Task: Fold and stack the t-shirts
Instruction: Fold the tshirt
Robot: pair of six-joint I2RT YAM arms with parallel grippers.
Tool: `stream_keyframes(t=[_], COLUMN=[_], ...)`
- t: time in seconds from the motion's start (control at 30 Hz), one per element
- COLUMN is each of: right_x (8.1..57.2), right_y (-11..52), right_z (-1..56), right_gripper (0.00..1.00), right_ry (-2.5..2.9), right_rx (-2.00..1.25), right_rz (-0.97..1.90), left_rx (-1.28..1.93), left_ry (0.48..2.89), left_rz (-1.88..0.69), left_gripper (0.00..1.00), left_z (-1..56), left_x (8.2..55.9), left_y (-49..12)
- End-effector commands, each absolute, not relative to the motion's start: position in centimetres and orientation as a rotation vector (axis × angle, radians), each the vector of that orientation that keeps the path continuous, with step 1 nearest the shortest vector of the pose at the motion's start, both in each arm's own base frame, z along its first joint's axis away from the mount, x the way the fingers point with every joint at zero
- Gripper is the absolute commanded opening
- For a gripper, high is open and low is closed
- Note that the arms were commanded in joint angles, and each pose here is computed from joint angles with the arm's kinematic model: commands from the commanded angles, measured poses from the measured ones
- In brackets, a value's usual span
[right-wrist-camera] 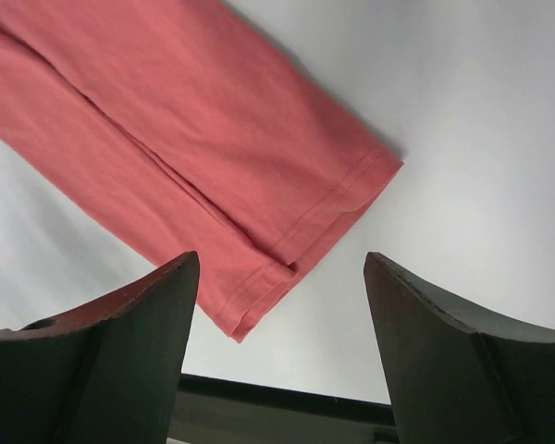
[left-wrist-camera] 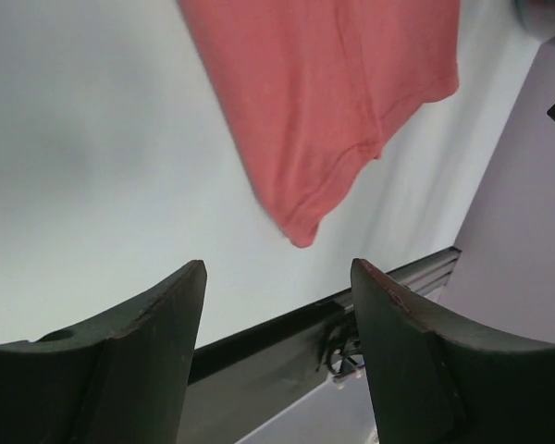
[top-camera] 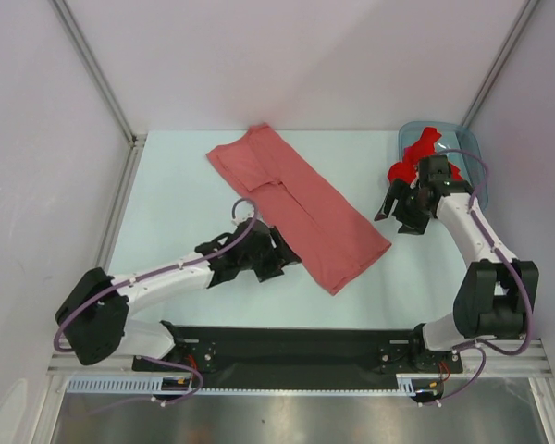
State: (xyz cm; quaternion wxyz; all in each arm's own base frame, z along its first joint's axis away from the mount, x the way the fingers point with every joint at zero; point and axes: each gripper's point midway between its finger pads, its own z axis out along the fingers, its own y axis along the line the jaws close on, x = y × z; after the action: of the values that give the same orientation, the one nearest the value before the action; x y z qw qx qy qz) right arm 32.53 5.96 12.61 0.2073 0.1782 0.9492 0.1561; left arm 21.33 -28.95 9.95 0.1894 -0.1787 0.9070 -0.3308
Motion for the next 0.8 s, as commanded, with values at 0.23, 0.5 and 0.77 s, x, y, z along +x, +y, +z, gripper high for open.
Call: stream_keyframes(t=[0.23, 0.5, 0.77], right_x=[30.6, 28.8, 28.2], right_y=[7.8, 8.0, 8.5], right_z=[16.5, 17.4, 17.1], right_gripper=[0.79, 0.79, 0.79], right_ry=[2.544, 2.525, 2.53], right_rx=[0.421, 0.381, 0.357], right_rz=[0.592, 0.577, 0.589], left_rx=[-0.807, -0.959, -1.102], left_ry=[2.581, 2.641, 2.698], left_rz=[-1.217, -1.168, -1.085], left_gripper=[0.68, 0.54, 0.47], left_z=[7.6, 5.5, 2.6], left_x=[19.4, 17.9, 17.1], left_y=[-38.8, -40.2, -40.0])
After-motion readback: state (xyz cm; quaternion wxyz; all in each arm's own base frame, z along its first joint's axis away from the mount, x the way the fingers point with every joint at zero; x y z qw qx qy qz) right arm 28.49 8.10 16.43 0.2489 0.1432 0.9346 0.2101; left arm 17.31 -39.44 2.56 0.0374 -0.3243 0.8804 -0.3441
